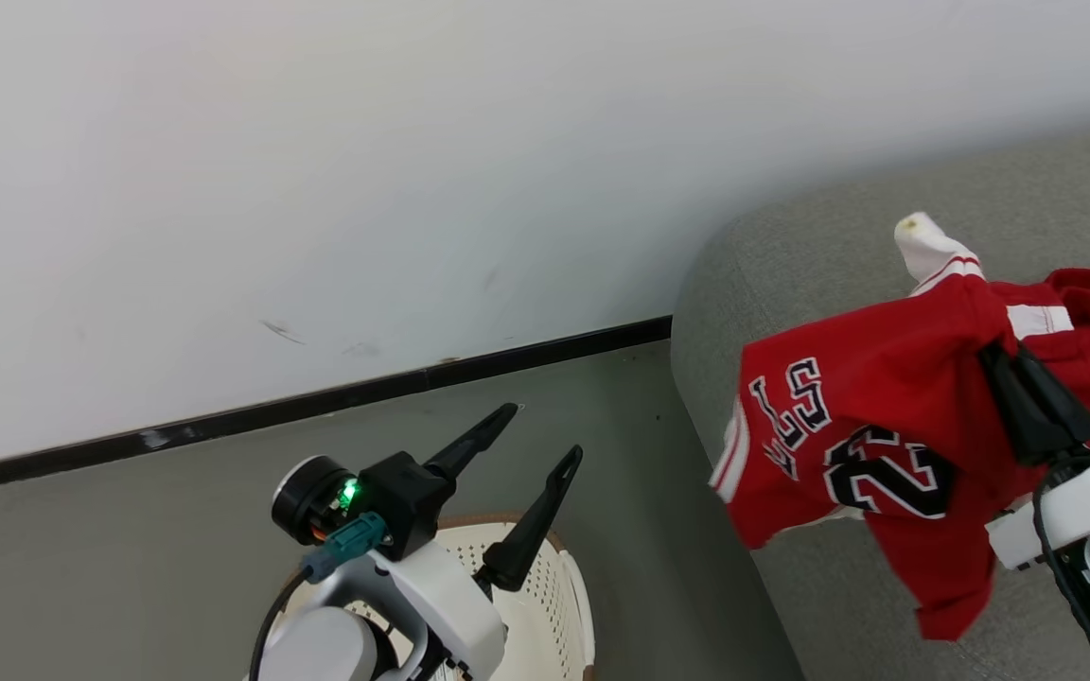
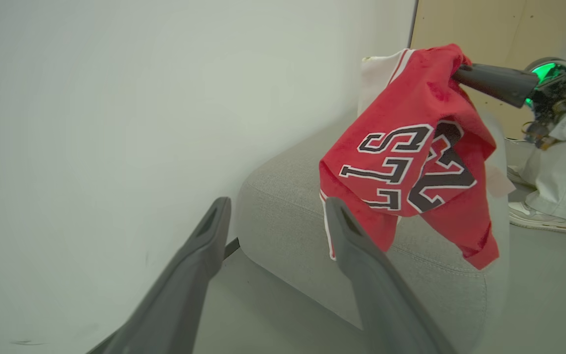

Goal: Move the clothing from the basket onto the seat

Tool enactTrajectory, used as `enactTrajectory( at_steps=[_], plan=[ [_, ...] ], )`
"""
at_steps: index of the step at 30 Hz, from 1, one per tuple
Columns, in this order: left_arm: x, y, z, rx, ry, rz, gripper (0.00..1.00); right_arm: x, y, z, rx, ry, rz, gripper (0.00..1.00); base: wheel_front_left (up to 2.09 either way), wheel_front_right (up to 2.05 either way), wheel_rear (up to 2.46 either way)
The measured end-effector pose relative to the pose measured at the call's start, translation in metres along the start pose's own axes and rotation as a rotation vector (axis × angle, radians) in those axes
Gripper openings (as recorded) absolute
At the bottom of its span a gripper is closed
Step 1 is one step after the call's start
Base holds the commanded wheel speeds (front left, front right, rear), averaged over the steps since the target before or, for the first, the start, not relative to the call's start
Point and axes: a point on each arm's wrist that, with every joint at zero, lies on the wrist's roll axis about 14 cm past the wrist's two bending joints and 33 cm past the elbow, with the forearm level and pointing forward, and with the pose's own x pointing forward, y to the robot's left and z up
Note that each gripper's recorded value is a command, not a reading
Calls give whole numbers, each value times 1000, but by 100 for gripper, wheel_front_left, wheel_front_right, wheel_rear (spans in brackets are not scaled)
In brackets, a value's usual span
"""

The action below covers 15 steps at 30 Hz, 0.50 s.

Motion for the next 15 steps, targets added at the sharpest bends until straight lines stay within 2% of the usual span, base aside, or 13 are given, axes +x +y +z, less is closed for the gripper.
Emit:
enactTrajectory(
  at_steps=[9, 15],
  plan=[
    [10, -38, -16, -33, 28, -117, 100, -48, -48, 3, -48, 24, -168, 0, 0, 0, 0],
    [16, -61, -24, -53, 41, -184, 100, -81, -60, -2, -51, 59, -243, 0, 0, 0, 0]
  ],
)
